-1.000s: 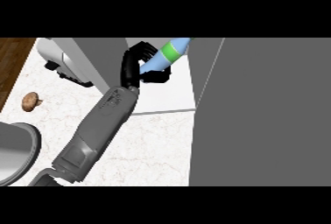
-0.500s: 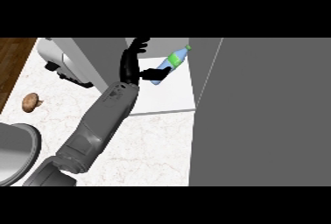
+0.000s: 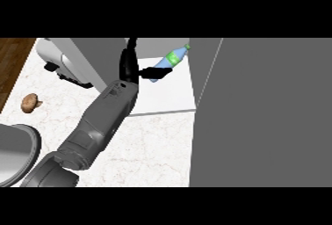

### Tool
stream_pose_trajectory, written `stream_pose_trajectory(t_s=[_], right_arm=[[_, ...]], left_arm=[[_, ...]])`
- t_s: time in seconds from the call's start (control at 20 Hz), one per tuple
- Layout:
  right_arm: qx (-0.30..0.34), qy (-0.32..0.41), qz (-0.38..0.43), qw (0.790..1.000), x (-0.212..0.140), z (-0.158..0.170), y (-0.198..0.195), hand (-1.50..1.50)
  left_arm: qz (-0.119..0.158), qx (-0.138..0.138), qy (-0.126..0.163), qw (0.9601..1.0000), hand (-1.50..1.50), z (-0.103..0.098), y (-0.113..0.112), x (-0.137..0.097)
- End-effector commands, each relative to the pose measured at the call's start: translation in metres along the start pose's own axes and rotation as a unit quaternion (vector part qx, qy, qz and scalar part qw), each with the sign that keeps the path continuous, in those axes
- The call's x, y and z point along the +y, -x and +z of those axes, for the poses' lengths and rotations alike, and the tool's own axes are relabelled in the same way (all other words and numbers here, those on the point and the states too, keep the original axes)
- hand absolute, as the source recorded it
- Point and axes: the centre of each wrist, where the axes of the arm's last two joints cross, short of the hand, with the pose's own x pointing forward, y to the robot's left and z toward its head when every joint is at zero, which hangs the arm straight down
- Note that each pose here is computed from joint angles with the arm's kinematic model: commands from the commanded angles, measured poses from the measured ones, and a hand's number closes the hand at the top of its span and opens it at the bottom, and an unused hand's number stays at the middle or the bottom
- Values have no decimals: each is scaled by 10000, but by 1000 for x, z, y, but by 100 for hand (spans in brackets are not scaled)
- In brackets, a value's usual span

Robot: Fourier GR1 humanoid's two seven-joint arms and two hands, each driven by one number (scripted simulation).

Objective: Pick up the bottled water, place it into the cabinet and close the cabinet

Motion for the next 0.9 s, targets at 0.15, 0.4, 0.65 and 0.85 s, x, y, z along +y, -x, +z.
stream_pose_trajectory(t_s=[0.15, 0.4, 0.65, 0.85], right_arm=[[-53, -12, 86, 9999, 1, 10, -3, -150], [-35, 131, 113, 9998, 1, 3, 2, -150], [-142, 232, 199, 9994, -7, 8, 6, -150], [-93, 345, 220, 9991, 6, 6, -11, -150]], left_arm=[[517, -409, 111, 9978, -150, -12, 19, 33], [1494, -728, 360, 9854, -150, -8, 18, 28], [1936, -1037, 629, 9736, -150, -8, 10, 23], [2092, -1121, 782, 9683, -150, 7, 34, 26]])
